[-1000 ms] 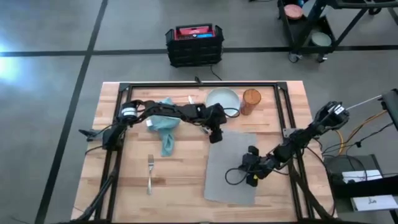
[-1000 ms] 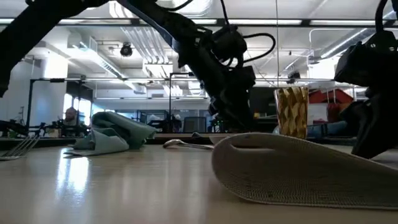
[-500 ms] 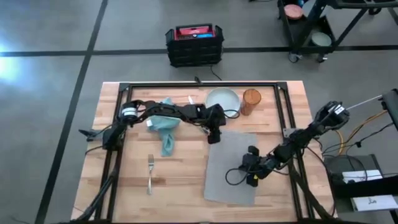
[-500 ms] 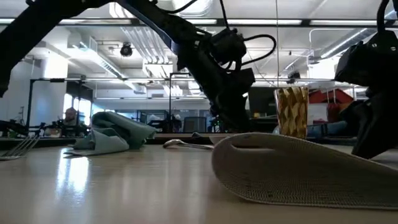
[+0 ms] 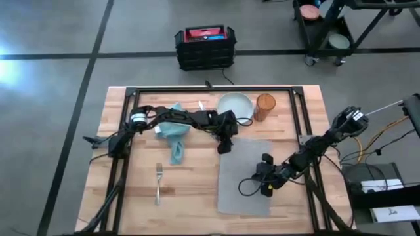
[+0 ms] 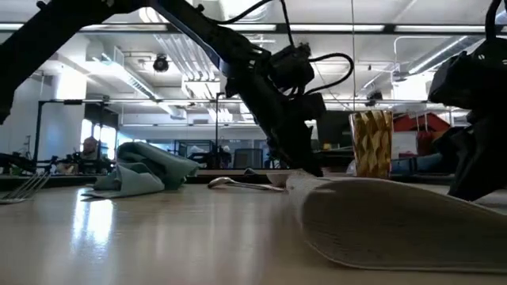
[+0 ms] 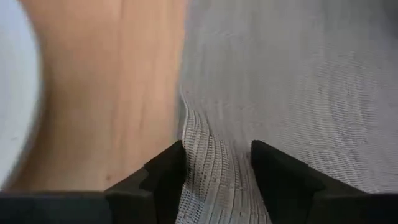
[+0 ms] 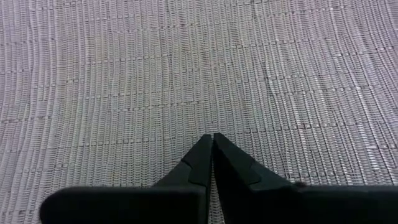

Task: Set table place
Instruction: Prepare the gray placemat

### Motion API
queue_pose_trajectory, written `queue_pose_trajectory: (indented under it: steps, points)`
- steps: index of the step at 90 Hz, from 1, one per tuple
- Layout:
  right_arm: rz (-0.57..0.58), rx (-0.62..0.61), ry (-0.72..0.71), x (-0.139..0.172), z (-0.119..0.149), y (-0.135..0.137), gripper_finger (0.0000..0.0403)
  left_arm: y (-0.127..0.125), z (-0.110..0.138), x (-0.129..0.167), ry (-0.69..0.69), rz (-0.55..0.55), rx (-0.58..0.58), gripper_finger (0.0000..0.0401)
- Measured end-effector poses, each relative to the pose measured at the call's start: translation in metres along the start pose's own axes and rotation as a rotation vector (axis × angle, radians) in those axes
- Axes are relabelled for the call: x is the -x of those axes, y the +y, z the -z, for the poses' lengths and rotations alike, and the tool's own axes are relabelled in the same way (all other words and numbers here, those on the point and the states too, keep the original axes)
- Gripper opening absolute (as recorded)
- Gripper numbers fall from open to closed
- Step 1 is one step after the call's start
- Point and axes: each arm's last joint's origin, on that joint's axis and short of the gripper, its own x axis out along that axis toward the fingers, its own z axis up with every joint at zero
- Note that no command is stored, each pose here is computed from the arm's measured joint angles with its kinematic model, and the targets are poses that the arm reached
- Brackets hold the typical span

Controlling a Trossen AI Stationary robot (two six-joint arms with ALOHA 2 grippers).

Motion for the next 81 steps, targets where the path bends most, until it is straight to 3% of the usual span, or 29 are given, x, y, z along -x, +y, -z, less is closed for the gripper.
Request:
queue_pose_trajectory:
  steps: [17,37,51,81]
  points:
    - [0.002,0.005,-0.002,0.0,0.0,0.0,0.0002,-0.004,-0.002,0.0,-0.017,0.09,-0.006,0.0092]
    - [-0.02,0.013,-0.015,0.008,-0.005,0.0,0.0002,-0.006,-0.002,0.001,-0.012,0.101,-0.01,0.0009]
    - [-0.049,-0.028,-0.056,0.036,-0.022,0.001,0.0002,-0.014,-0.007,0.016,-0.005,0.109,-0.069,0.0003]
    - [-0.042,-0.179,-0.139,0.092,-0.031,-0.022,0.0002,-0.047,-0.022,0.057,-0.038,0.139,-0.229,0.0]
